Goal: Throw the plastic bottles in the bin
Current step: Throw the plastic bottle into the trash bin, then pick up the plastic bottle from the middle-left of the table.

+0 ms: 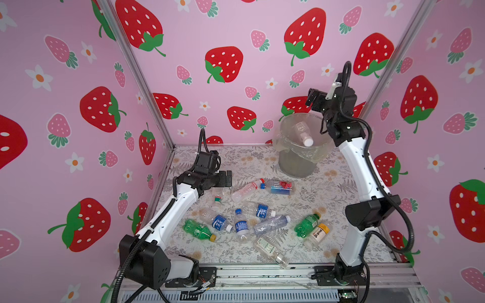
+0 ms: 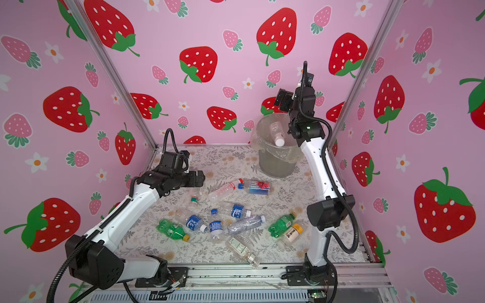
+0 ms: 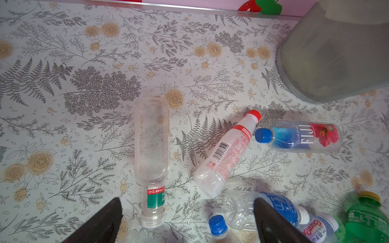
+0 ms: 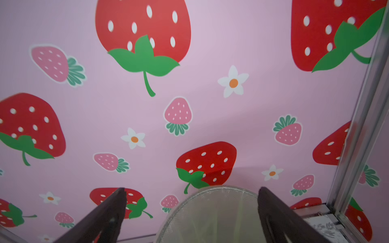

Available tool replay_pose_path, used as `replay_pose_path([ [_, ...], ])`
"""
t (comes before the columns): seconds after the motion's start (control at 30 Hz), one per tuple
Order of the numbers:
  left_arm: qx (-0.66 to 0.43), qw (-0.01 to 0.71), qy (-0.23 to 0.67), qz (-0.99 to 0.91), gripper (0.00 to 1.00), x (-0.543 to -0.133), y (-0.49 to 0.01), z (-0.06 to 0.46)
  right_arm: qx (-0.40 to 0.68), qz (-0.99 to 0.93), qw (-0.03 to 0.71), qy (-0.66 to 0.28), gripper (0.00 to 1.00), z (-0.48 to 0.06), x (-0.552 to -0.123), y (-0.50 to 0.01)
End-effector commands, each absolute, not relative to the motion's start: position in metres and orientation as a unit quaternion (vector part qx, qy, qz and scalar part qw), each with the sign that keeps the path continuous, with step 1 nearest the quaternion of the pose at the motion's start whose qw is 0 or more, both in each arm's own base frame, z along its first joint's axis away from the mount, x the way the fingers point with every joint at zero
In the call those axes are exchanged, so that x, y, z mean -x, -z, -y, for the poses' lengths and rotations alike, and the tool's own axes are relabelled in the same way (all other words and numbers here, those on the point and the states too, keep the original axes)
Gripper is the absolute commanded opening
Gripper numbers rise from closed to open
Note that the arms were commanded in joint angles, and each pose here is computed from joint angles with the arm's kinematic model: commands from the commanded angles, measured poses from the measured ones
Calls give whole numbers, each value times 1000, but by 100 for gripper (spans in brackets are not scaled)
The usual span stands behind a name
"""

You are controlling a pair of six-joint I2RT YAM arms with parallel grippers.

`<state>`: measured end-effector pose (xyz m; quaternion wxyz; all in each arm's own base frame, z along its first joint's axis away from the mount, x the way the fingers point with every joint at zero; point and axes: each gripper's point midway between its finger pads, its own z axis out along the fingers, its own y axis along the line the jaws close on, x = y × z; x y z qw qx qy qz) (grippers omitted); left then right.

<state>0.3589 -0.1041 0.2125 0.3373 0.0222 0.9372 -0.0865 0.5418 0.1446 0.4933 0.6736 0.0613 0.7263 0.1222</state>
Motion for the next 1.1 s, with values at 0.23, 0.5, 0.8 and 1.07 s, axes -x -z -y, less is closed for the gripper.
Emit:
replay_pose_path([
  [0.23, 28, 341, 88, -935, 99, -364, -224, 82, -75, -738, 659, -124, 99, -106, -431, -428],
  [0.5, 40, 335, 92, -937, 99, -366, -221, 78, -37, -770, 620, -146, 99, -111, -394, -368],
  [0.8, 42, 333, 92, -937, 99, -366, -216, 78, -19, -796, 580, -170, 99, -114, -361, -307],
  [1.07, 31, 309, 88, -947, 99, -370, -204, 80, -8, -819, 547, -171, 99, -110, -336, -264],
])
